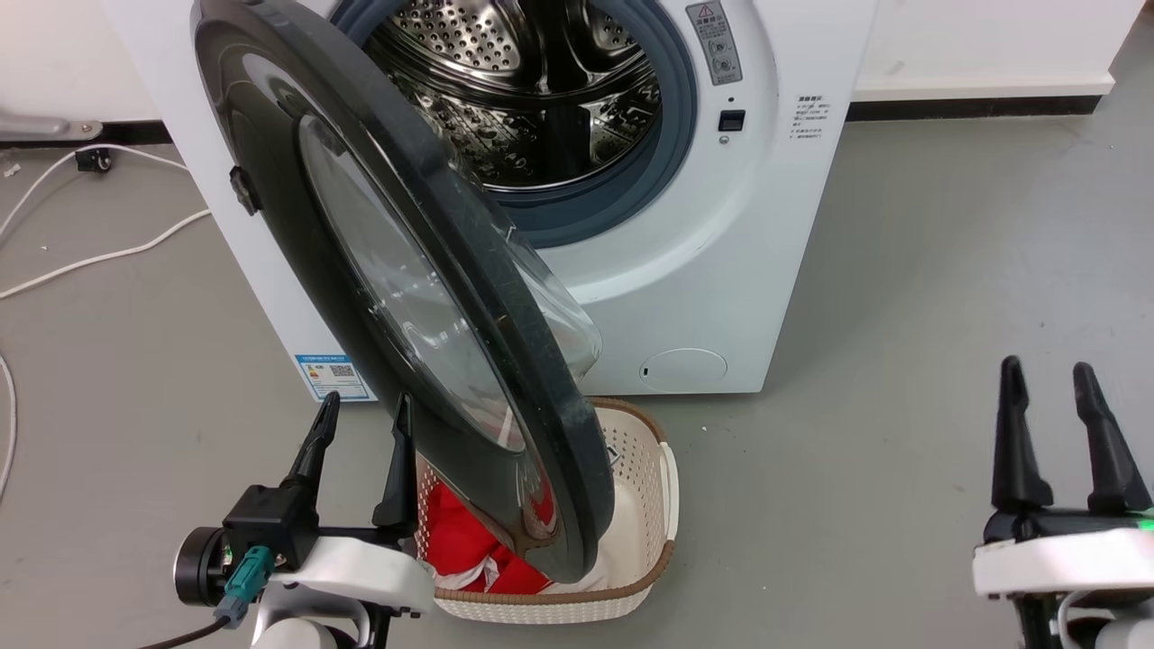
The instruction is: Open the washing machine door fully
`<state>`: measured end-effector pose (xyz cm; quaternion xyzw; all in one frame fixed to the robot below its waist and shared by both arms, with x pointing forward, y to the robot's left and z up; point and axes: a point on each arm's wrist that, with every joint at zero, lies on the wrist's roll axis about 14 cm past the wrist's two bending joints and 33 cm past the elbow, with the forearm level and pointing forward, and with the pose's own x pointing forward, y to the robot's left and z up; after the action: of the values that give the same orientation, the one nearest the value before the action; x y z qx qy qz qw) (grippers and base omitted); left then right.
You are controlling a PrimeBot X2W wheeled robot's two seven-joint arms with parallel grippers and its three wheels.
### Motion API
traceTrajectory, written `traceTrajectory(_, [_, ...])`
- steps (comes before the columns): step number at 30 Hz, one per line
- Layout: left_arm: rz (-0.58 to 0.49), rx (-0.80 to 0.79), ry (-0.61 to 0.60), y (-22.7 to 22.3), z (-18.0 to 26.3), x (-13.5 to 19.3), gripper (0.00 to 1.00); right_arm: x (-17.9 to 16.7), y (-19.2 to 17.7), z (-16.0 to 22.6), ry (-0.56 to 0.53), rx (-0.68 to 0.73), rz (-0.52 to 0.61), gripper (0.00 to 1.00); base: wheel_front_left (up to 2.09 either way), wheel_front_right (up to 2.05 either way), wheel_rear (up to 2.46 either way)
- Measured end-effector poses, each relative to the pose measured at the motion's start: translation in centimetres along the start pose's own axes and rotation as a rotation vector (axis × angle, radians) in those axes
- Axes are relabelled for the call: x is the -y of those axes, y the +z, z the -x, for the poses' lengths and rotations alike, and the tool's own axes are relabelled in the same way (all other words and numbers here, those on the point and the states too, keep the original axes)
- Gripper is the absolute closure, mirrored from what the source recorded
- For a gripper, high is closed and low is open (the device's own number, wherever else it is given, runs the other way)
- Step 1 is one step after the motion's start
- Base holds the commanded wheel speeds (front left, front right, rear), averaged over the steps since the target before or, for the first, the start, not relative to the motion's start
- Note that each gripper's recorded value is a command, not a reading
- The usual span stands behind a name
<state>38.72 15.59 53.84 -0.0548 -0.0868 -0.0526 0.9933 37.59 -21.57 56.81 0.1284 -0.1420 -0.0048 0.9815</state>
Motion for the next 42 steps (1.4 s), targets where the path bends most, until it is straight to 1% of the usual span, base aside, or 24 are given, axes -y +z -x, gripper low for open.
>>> traceTrajectory(1, [-0.003,0.001,0.001,0.0,0.0,-0.1,0.00,-0.5,0.1,0.2,0.017,-0.006,0.048,0.00,0.00,0.00,0.00])
traceTrajectory(4, [-0.005,0.003,0.004,0.1,0.0,-0.2,0.00,-1.8,-0.2,1.3,0.056,-0.043,0.138,0.00,0.00,0.00,0.00])
traceTrajectory(6, [-0.007,0.003,0.005,0.1,0.1,-0.2,0.00,-2.6,-0.5,2.1,0.080,-0.068,0.176,0.00,0.00,0.00,0.00])
traceTrajectory(9, [-0.011,-0.001,0.006,0.1,0.3,-0.3,0.00,-3.2,-1.2,3.0,0.097,-0.109,0.195,0.00,0.00,0.00,0.00])
traceTrajectory(14, [-0.018,-0.006,0.004,-0.1,0.5,-0.3,0.00,-2.9,-1.9,3.9,0.087,-0.149,0.183,0.00,0.00,0.00,0.00])
traceTrajectory(35, [-0.023,-0.029,0.002,-0.8,0.5,-0.4,0.00,-2.7,-2.8,3.8,0.081,-0.179,0.177,0.00,0.00,0.00,0.00])
traceTrajectory(36, [-0.023,-0.031,0.002,-0.9,0.5,-0.3,0.21,-2.6,-2.8,3.8,0.079,-0.180,0.178,0.00,0.00,0.00,0.00])
traceTrajectory(37, [-0.023,-0.033,0.002,-1.0,0.5,-0.3,0.62,-2.6,-2.8,3.8,0.080,-0.181,0.177,0.00,0.00,0.00,0.00])
traceTrajectory(38, [-0.023,-0.033,0.001,-1.0,0.5,-0.3,1.00,-2.6,-2.9,3.8,0.079,-0.181,0.177,0.00,0.00,0.00,0.00])
traceTrajectory(42, [-0.019,-0.029,-0.002,-0.9,0.4,-0.2,1.00,-2.6,-2.9,3.8,0.078,-0.184,0.178,0.00,0.00,0.00,0.00])
